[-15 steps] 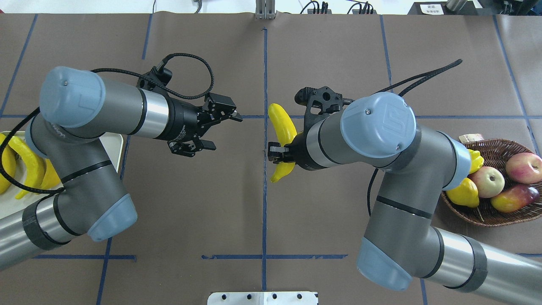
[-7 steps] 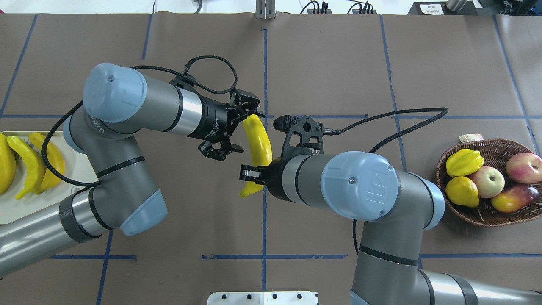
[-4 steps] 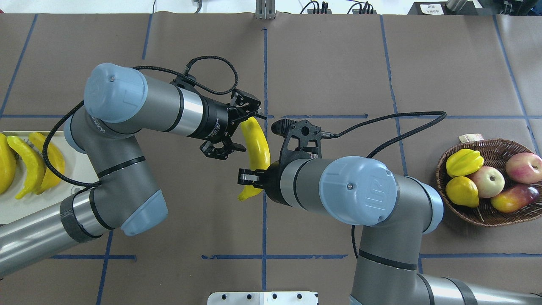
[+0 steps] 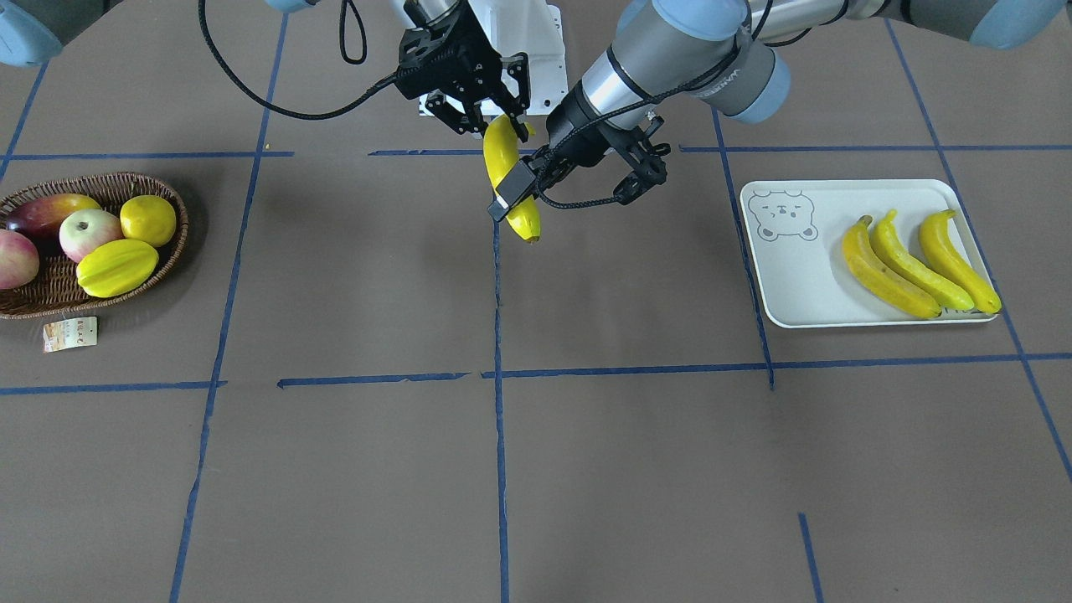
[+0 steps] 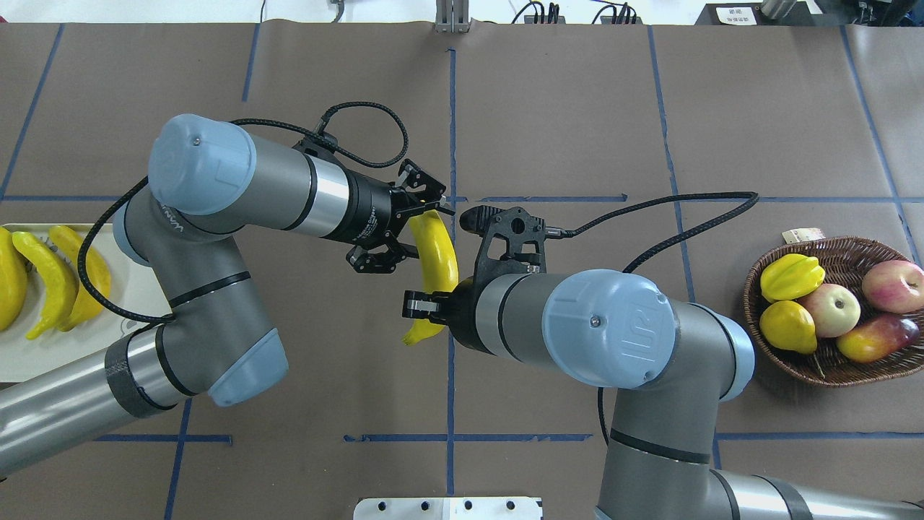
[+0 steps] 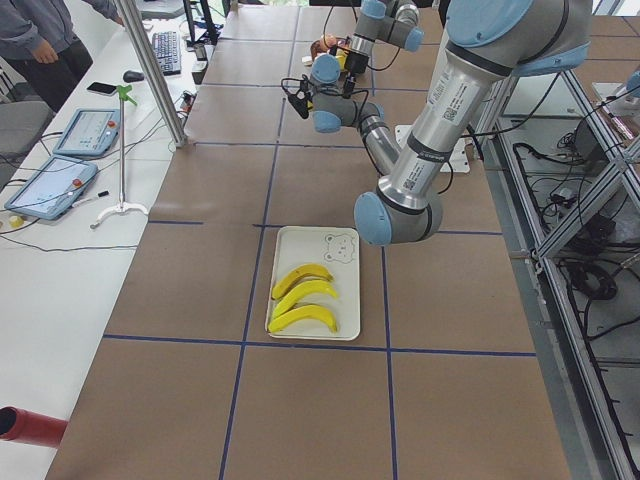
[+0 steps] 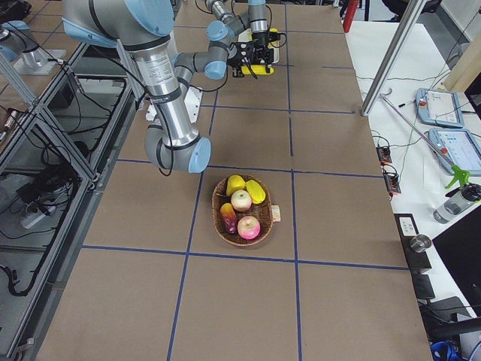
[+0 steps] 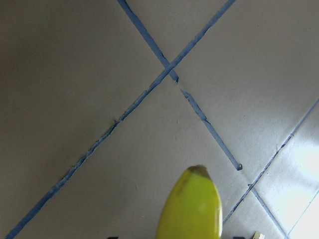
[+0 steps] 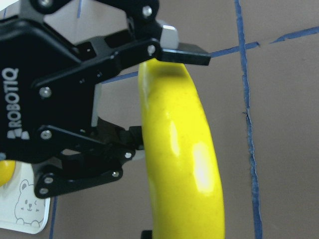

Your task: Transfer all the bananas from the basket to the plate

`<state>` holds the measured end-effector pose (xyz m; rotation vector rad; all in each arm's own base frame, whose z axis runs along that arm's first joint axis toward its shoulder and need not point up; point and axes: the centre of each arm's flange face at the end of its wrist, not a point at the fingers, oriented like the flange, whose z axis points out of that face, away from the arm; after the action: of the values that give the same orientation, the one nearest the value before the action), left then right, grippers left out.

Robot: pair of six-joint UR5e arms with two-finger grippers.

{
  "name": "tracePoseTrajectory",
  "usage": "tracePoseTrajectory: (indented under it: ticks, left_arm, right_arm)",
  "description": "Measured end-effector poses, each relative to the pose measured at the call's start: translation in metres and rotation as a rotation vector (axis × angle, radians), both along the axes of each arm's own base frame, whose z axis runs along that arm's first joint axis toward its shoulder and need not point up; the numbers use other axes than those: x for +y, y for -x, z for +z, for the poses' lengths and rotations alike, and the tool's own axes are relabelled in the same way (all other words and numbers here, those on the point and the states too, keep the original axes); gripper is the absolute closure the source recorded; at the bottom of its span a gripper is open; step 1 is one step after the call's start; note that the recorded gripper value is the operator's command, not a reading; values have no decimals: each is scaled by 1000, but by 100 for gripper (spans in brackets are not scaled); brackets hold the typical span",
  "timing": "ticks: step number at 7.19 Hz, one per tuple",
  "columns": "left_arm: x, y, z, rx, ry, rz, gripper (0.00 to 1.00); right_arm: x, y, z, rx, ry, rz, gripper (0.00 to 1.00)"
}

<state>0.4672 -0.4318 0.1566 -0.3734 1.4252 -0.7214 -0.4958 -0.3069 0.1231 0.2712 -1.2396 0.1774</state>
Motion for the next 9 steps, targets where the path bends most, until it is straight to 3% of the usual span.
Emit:
tracePoseTrajectory:
  ticks: [1,2,6,9]
  left_arm:
    - [0,0,0,1,0,1,100]
    - [1,-1,1,0,-2,3,100]
    - [-1,1,4,-6,-9,0,100]
    - [-11,10,45,-67,28,-23,100]
  right_arm:
    - [0,0,0,-1,0,-2,8]
    - [2,-1,-2,-5,0,-5,1]
    - [5,-11,-3,-18,31,-25,1]
    - [-19,-72,30,-8,96,-97,1]
